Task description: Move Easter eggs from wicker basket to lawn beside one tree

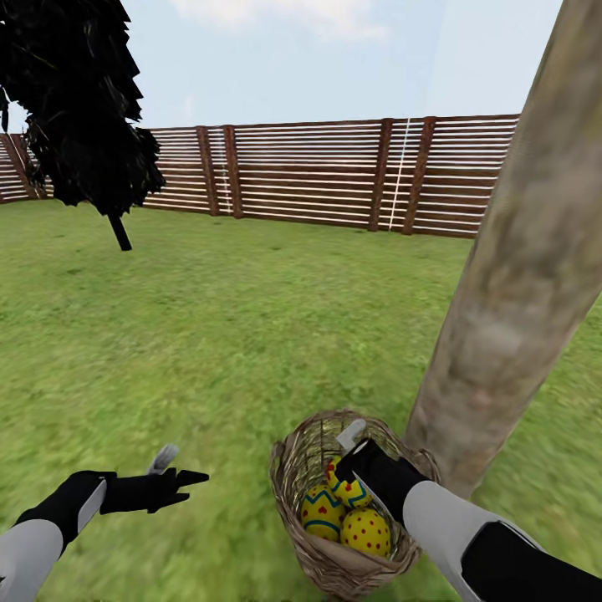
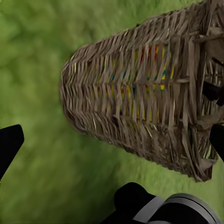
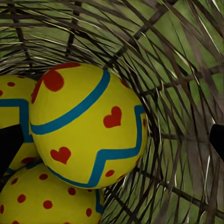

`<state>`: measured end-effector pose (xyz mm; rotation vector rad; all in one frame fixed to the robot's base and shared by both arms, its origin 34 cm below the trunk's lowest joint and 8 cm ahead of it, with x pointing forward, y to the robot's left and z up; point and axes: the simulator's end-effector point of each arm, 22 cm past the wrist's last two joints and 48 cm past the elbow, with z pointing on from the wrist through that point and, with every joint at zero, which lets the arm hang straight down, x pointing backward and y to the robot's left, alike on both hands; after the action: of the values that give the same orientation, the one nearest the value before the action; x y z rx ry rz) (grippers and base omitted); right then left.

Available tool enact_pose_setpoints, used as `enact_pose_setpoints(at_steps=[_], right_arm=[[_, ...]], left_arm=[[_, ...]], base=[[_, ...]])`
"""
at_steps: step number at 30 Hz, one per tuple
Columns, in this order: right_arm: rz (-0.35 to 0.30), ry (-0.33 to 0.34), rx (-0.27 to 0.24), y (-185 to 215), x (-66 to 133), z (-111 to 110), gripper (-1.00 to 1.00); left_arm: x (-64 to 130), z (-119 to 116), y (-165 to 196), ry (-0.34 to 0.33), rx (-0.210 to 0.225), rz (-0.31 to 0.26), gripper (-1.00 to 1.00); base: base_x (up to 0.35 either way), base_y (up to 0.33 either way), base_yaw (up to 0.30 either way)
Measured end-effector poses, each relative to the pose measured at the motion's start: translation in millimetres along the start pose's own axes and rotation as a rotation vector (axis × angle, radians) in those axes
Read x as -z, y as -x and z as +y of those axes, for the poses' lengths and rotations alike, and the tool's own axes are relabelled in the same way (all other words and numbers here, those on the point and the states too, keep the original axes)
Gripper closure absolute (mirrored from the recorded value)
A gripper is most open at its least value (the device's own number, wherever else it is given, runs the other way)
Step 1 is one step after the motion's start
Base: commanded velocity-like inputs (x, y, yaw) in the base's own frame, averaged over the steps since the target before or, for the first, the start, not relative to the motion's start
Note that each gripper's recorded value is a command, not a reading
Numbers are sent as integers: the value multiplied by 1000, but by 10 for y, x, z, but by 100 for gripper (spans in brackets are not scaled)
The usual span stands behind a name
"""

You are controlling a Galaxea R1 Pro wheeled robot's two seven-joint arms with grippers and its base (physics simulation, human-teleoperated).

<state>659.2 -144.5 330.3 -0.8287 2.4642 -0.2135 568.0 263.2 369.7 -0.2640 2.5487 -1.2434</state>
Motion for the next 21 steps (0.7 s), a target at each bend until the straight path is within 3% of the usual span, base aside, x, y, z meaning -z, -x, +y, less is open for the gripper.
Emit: enact_pose_setpoints(at_steps=[6,10,21], right_arm=[[6,16,8,-45,-94,84,-100],[17,11,42,-104,-161,95,-100],[32,24,48,-237,-341,188,-100]], left_arm=[[-61,102,-57,8,17,16,-100],[-101,171,-99,14,29,27,-100],[-207,355,-210,28,62,54,-100]], base=[[0,0,0],[0,0,0],[0,0,0]])
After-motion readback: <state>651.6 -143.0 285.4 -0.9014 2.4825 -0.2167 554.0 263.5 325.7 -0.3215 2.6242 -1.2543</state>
